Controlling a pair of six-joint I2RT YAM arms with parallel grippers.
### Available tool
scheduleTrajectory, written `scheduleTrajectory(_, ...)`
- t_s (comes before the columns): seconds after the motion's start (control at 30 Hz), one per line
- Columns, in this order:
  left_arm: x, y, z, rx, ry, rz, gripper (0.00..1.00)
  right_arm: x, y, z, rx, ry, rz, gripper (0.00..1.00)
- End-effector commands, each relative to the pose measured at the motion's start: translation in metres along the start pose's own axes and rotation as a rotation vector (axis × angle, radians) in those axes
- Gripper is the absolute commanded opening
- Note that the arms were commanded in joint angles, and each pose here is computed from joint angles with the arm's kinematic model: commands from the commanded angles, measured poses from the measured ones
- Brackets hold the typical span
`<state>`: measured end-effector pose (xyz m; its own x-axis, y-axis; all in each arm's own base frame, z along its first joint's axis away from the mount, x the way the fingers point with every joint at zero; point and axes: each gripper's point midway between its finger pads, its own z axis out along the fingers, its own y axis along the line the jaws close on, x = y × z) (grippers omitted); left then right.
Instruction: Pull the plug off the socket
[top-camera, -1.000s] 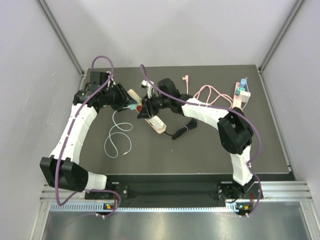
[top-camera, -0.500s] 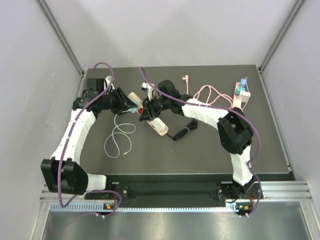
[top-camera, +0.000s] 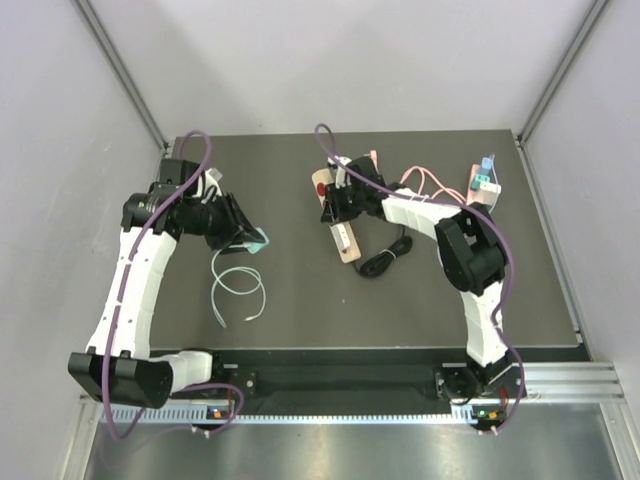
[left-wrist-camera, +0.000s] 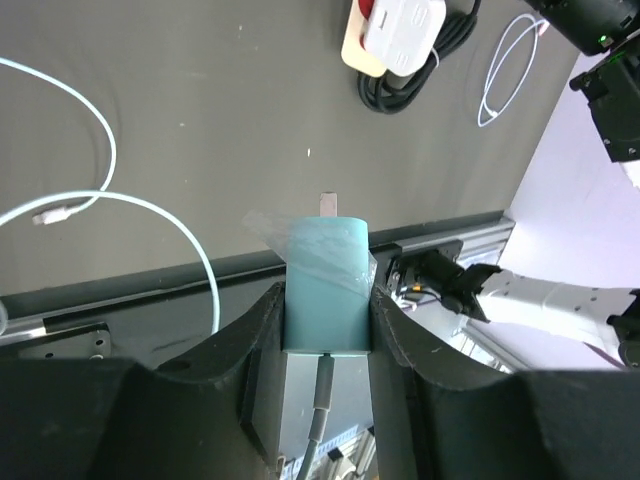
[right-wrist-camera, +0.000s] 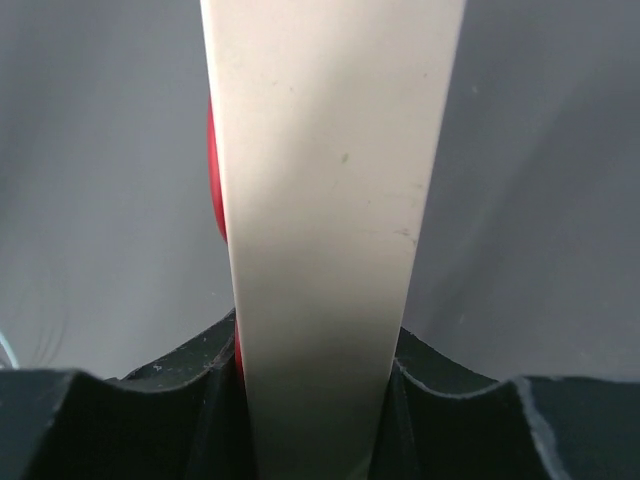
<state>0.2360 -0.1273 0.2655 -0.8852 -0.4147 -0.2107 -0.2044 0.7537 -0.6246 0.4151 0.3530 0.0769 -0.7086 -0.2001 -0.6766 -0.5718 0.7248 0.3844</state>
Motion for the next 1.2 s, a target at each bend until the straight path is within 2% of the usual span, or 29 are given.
scheduleTrajectory(0.0, 0.011, -0.002, -0.002, 0.038, 0.036, 0.026, 0.00, -0.030, 0.022, -0.007, -0.025, -0.101, -0.065, 0.00)
scheduleTrajectory(0.23, -0.027, 0.036, 0.005, -0.062, -0.151, -0.041, 0.00, -0.029, 0.041, -0.016, -0.169, -0.114, -0.077, 0.00)
scheduleTrajectory(0.43, -0.071, 0.096, 0.029, -0.035, -0.314, -0.203, 0.00, -0.030, 0.070, -0.031, -0.368, -0.116, -0.131, 0.00)
scheduleTrajectory(0.47, -0.075, 0.113, 0.035, -0.040, -0.330, -0.270, 0.00, -0.030, 0.073, -0.033, -0.384, -0.119, -0.136, 0.00)
scheduleTrajectory(0.5, -0.093, 0.116, 0.035, -0.013, -0.392, -0.265, 0.00, -0.031, 0.076, -0.035, -0.396, -0.121, -0.140, 0.00)
scheduleTrajectory(0.67, -0.136, 0.163, 0.045, 0.009, -0.518, -0.409, 0.00, -0.032, 0.086, -0.042, -0.453, -0.124, -0.149, 0.00)
scheduleTrajectory(0.7, -0.142, 0.175, 0.053, 0.003, -0.514, -0.461, 0.00, -0.033, 0.088, -0.044, -0.460, -0.125, -0.150, 0.00)
scheduleTrajectory(0.73, -0.156, 0.178, 0.052, 0.017, -0.551, -0.452, 0.01, -0.033, 0.089, -0.046, -0.466, -0.125, -0.153, 0.00)
scheduleTrajectory(0.87, -0.182, 0.205, 0.063, -0.006, -0.553, -0.515, 0.05, -0.034, 0.095, -0.053, -0.485, -0.130, -0.157, 0.00)
scheduleTrajectory(1.0, -0.195, 0.231, 0.088, -0.046, -0.497, -0.564, 0.09, -0.035, 0.099, -0.058, -0.503, -0.131, -0.156, 0.00)
scheduleTrajectory(1.17, -0.218, 0.240, 0.099, -0.023, -0.494, -0.570, 0.14, -0.039, 0.105, -0.065, -0.516, -0.140, -0.163, 0.00)
